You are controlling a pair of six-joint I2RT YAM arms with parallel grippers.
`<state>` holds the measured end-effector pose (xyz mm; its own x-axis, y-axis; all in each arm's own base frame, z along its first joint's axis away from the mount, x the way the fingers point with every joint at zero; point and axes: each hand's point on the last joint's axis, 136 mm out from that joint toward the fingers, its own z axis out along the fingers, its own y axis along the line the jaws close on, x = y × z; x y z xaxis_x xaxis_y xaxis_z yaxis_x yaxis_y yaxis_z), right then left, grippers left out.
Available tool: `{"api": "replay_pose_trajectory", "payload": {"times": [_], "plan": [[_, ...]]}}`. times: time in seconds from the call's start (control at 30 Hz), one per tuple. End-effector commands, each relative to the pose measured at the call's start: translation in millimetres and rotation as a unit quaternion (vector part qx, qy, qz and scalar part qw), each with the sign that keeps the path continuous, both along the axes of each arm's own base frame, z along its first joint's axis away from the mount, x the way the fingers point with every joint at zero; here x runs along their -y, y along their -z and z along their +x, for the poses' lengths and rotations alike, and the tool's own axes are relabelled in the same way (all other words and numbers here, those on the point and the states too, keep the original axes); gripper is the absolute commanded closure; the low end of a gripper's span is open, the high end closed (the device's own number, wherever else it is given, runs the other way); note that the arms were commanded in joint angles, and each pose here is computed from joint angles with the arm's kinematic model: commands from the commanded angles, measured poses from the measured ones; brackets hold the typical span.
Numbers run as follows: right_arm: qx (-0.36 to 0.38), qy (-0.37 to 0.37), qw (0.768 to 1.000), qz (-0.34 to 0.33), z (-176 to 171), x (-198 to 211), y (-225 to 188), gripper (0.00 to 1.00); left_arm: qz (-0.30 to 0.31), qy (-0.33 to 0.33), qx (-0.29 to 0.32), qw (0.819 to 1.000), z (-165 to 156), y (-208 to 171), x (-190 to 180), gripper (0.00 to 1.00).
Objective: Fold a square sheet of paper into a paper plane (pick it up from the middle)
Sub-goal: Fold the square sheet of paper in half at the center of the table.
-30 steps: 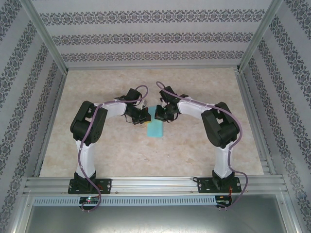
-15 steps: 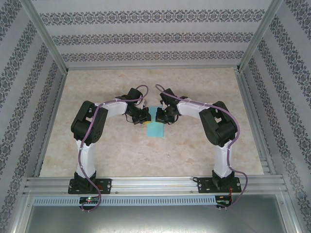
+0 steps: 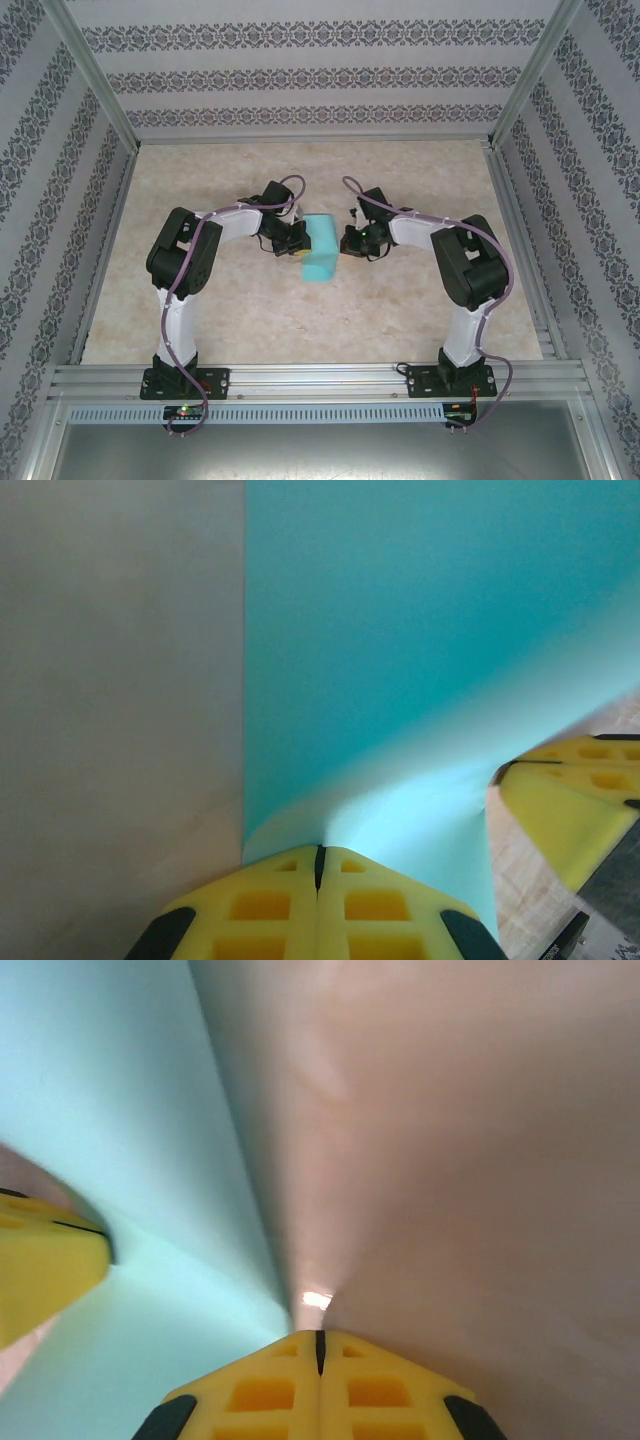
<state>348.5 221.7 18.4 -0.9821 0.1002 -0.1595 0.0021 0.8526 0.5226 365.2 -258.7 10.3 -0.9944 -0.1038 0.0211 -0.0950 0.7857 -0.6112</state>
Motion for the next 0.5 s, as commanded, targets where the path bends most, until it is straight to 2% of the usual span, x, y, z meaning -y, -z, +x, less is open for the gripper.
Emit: {"api": "replay_pose_trajectory", "payload": {"times": [0.0,0.13,0.3,0.47], "plan": [[0.026,0.002,1.0,-0.011,1,9,-15,1.0,0.2,0.002,-0.155,0.967,-85,96,-68,1.0],[0.033,-0.001,0.999,0.031,8,-17,-30,1.0,0.198,0.002,-0.156,0.968,-85,96,-68,1.0],[0.018,-0.023,0.997,0.068,15,-56,-21,1.0,0.197,0.002,-0.157,0.968,-85,96,-68,1.0],[0.005,-0.012,0.997,0.078,26,-60,-5,1.0,0.196,0.003,-0.158,0.968,-87,97,-67,1.0]]}}
